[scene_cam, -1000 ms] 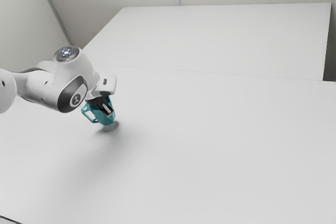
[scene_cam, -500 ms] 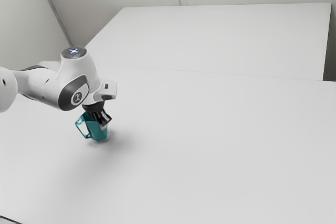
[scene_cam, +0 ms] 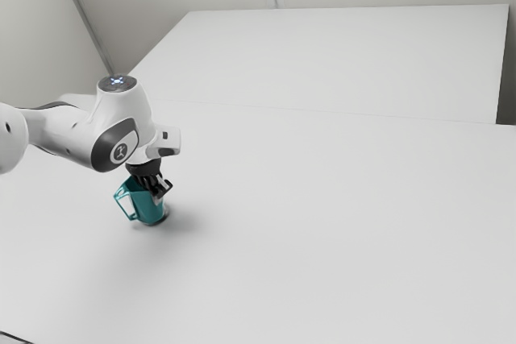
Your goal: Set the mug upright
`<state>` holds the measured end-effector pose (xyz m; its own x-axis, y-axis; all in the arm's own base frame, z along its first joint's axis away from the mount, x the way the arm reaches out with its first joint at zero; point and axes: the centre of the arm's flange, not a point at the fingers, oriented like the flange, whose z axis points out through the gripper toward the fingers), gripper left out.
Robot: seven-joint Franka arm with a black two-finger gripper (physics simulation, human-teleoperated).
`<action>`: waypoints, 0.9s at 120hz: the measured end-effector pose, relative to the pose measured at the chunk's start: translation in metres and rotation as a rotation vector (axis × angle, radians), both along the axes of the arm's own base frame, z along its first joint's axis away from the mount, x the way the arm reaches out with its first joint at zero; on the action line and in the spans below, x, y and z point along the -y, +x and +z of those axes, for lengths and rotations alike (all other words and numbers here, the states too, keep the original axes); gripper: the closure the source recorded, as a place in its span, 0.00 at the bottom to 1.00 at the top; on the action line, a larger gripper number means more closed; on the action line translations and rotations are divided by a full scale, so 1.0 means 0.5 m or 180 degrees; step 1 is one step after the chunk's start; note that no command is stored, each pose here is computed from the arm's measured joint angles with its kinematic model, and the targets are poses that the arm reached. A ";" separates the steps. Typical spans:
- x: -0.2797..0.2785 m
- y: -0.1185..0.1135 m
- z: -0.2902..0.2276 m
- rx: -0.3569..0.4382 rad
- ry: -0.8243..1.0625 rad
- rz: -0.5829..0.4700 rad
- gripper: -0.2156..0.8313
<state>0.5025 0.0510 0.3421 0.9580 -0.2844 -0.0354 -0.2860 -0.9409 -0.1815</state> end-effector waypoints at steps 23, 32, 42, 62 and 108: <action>0.000 -0.001 0.000 -0.0003 -0.0010 0.0039 0.86; -0.001 -0.001 0.000 -0.0003 -0.0010 0.0049 0.83; -0.001 -0.001 0.001 0.0000 -0.0010 0.0059 0.80; -0.002 -0.002 0.006 0.0012 -0.0011 0.0076 0.73; 0.012 -0.004 0.036 0.0092 -0.0019 0.0071 0.65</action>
